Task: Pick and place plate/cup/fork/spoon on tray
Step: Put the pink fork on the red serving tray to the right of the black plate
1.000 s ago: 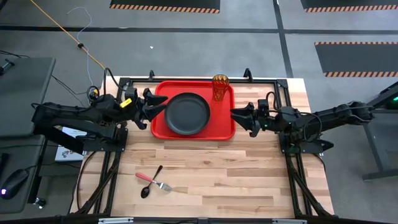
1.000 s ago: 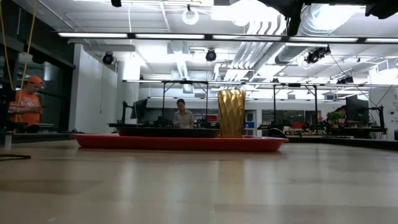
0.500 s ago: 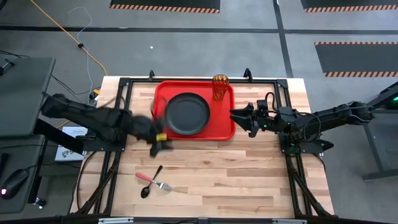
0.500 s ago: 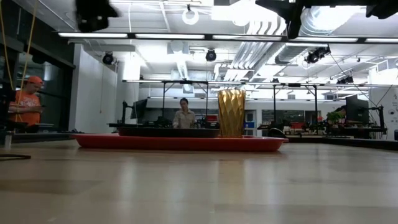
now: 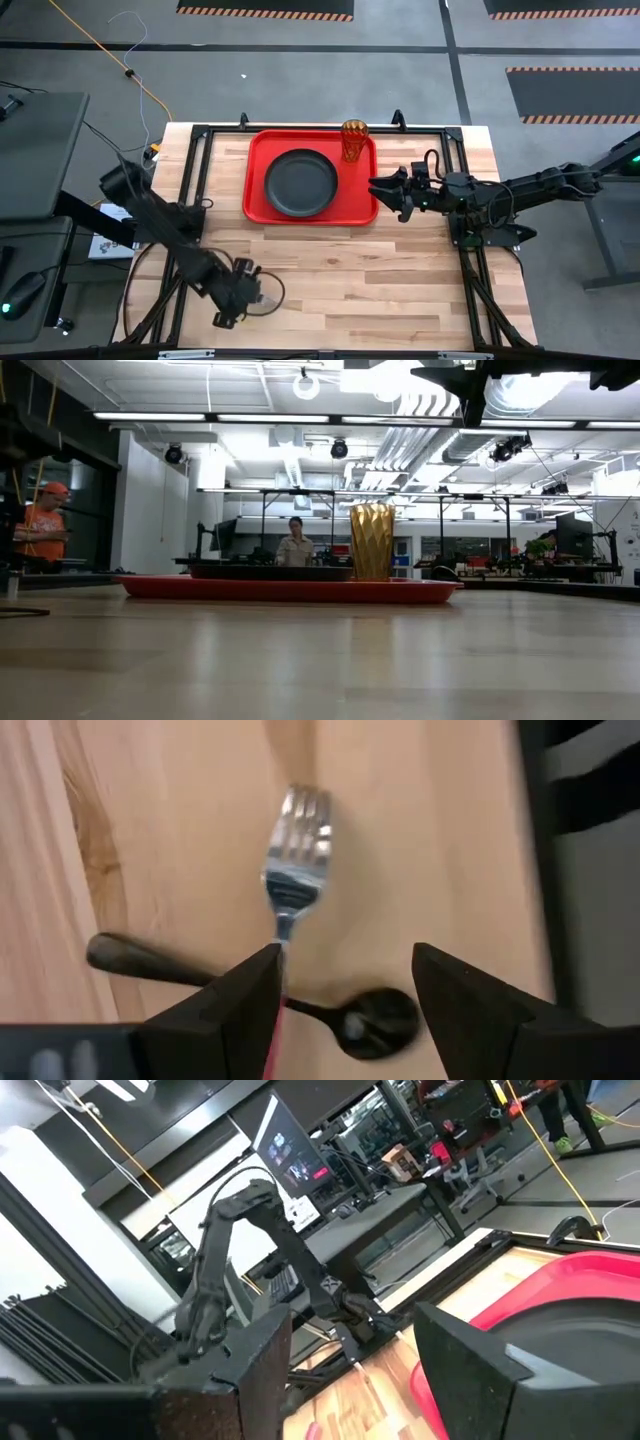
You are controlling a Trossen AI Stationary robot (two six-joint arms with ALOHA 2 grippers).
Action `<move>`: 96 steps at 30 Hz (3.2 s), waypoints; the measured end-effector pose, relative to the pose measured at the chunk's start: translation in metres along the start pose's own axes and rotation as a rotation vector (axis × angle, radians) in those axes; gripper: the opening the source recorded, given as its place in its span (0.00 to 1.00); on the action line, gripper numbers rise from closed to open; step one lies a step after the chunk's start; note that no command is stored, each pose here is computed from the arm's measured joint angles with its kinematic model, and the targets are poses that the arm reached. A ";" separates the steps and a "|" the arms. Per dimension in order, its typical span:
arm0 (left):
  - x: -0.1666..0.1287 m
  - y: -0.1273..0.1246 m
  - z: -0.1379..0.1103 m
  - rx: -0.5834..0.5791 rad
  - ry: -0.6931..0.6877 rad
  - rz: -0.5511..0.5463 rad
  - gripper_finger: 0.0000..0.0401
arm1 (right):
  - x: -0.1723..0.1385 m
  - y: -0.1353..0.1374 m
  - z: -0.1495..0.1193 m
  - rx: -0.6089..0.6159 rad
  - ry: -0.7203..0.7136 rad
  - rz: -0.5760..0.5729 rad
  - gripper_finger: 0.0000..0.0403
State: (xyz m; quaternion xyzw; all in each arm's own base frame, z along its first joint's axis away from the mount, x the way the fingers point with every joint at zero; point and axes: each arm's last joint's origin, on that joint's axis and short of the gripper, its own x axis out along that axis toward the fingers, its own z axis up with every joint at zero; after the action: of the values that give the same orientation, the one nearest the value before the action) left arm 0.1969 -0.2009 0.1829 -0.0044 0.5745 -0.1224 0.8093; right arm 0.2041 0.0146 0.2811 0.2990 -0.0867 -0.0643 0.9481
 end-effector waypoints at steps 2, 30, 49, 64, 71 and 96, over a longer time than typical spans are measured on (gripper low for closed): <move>0.012 -0.002 0.000 -0.004 0.005 0.033 0.53 | 0.000 0.000 0.000 0.001 0.000 0.000 0.51; 0.050 0.006 -0.004 0.063 0.117 0.123 0.49 | 0.000 -0.002 -0.003 -0.011 0.035 -0.024 0.51; 0.005 0.031 0.018 -0.042 0.033 -0.010 0.02 | 0.000 -0.002 -0.003 -0.011 0.035 -0.023 0.51; -0.134 0.127 0.059 -0.562 -0.827 0.016 0.00 | 0.005 0.002 -0.005 0.132 0.069 0.073 0.51; -0.129 0.167 0.083 -0.615 -1.155 -0.176 0.00 | 0.037 0.014 -0.006 -0.014 0.180 0.057 0.51; -0.046 0.174 0.082 -0.931 -1.326 -0.463 0.00 | 0.129 0.029 0.001 -0.268 0.376 -0.101 0.51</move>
State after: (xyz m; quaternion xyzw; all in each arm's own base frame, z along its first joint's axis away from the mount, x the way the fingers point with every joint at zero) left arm 0.2923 -0.0341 0.2277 -0.5264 -0.0436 -0.0079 0.8491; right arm 0.3318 0.0152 0.3149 0.1810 0.1156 -0.0656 0.9745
